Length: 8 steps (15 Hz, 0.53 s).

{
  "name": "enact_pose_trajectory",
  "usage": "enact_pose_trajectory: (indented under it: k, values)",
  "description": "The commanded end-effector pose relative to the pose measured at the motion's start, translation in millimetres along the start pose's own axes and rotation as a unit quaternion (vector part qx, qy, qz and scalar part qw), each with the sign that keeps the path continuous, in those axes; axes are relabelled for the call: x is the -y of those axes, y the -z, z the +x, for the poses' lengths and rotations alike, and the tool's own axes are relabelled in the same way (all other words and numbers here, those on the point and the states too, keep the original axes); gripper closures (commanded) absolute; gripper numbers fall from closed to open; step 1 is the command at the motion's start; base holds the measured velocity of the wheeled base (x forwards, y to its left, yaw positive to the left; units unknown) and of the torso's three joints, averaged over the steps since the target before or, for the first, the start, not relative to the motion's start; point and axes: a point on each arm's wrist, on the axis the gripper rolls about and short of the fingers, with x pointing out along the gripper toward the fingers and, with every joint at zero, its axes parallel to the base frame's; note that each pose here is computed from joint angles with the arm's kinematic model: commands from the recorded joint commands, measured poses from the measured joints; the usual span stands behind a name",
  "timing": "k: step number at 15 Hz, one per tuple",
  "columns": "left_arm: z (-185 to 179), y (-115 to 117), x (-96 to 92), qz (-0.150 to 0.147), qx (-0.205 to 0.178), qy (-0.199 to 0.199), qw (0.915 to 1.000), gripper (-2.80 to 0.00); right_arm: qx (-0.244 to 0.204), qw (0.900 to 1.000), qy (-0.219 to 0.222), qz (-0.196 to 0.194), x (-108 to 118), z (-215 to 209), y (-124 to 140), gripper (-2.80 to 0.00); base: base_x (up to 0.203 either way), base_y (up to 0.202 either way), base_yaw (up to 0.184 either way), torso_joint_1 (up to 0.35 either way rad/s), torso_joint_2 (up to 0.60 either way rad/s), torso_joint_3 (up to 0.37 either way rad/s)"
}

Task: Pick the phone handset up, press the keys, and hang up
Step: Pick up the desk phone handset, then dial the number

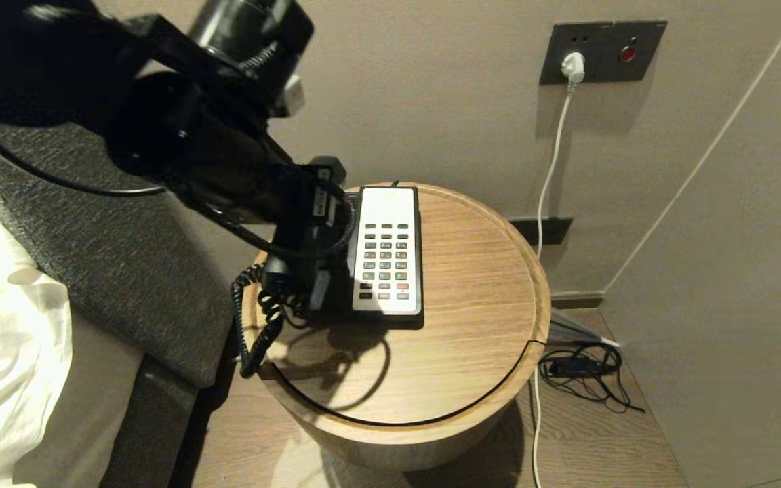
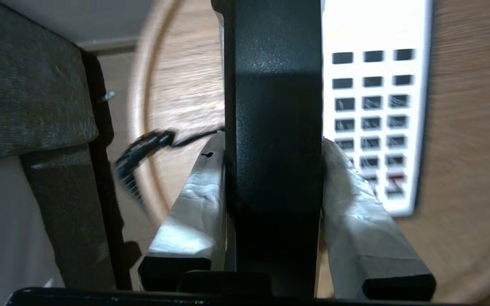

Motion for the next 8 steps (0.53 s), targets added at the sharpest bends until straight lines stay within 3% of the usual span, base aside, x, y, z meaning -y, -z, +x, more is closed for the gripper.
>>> enact_pose_trajectory:
  k: [1,5,8]
  values:
    - [-63,0,-23.6,-0.02,0.052,0.023,0.9982,0.0,-0.001,1.0,0.0,0.0,0,0,0,0.0,0.0,0.0,0.0,0.0,0.0,0.0]
    - [-153,38,-75.0,-0.038,0.105,0.052,0.9924,0.0,-0.005,1.0,-0.004,-0.021,0,0,0,0.0,0.0,0.0,0.0,0.0,0.0,0.0]
    - [-188,84,-108.6,-0.041,0.12,0.055,0.9904,0.0,-0.002,1.0,-0.007,-0.027,0,0,0,0.0,0.0,0.0,0.0,0.0,0.0,0.0]
